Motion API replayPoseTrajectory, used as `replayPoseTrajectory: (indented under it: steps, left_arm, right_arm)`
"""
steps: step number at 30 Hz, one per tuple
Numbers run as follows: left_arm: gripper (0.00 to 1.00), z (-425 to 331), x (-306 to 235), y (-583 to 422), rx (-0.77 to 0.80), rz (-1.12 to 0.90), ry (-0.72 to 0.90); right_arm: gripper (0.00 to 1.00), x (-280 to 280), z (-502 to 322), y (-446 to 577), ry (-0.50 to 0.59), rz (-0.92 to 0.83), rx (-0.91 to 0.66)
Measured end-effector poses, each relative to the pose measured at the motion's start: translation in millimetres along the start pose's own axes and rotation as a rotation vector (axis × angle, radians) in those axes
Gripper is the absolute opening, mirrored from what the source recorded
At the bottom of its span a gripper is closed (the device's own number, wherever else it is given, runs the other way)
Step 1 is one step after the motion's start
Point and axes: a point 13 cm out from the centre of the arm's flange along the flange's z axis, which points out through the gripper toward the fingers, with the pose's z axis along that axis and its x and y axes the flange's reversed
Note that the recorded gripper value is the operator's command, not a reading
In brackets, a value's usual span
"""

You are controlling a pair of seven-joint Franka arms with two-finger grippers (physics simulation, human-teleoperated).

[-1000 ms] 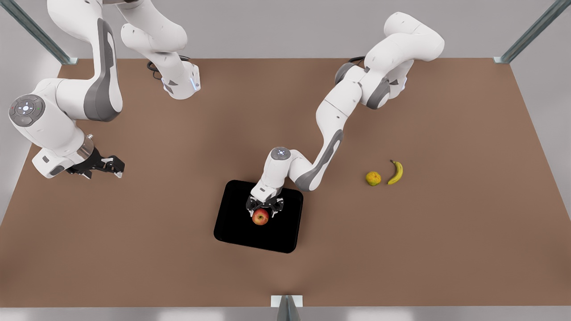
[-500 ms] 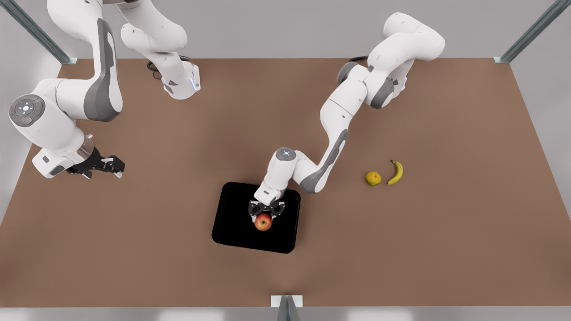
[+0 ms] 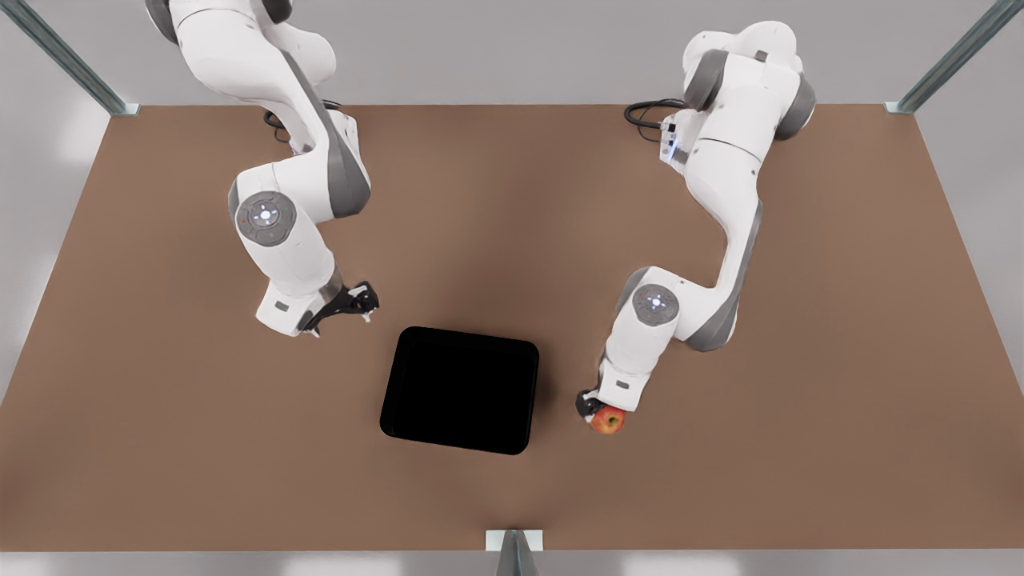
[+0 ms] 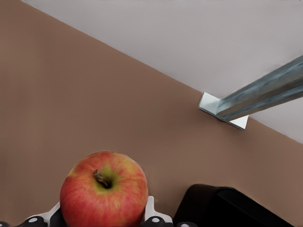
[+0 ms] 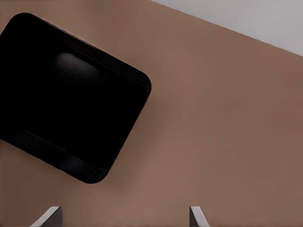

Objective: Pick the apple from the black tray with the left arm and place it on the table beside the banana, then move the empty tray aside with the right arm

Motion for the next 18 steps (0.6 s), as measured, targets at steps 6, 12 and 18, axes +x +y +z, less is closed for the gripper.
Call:
replayPoseTrajectory:
  steps: [6, 12, 18]
  left_arm:
    - [1.00, 62.0, 12.4, 81.1, -0.143, 0.052, 0.162]
    - [1.00, -182.1, -89.8, 120.1, -0.124, 0.088, 0.094]
    - [1.00, -247.5, -35.0, 207.7, -0.194, 0.191, 0.221]
  right_arm:
    - [1.00, -26.5, 68.3, 32.0, 0.020, 0.173, -0.087]
    - [1.00, -43.7, 100.8, 45.5, -0.013, 0.286, -0.092]
    - [1.00, -40.9, 147.6, 38.6, 0.008, 0.367, -0.062]
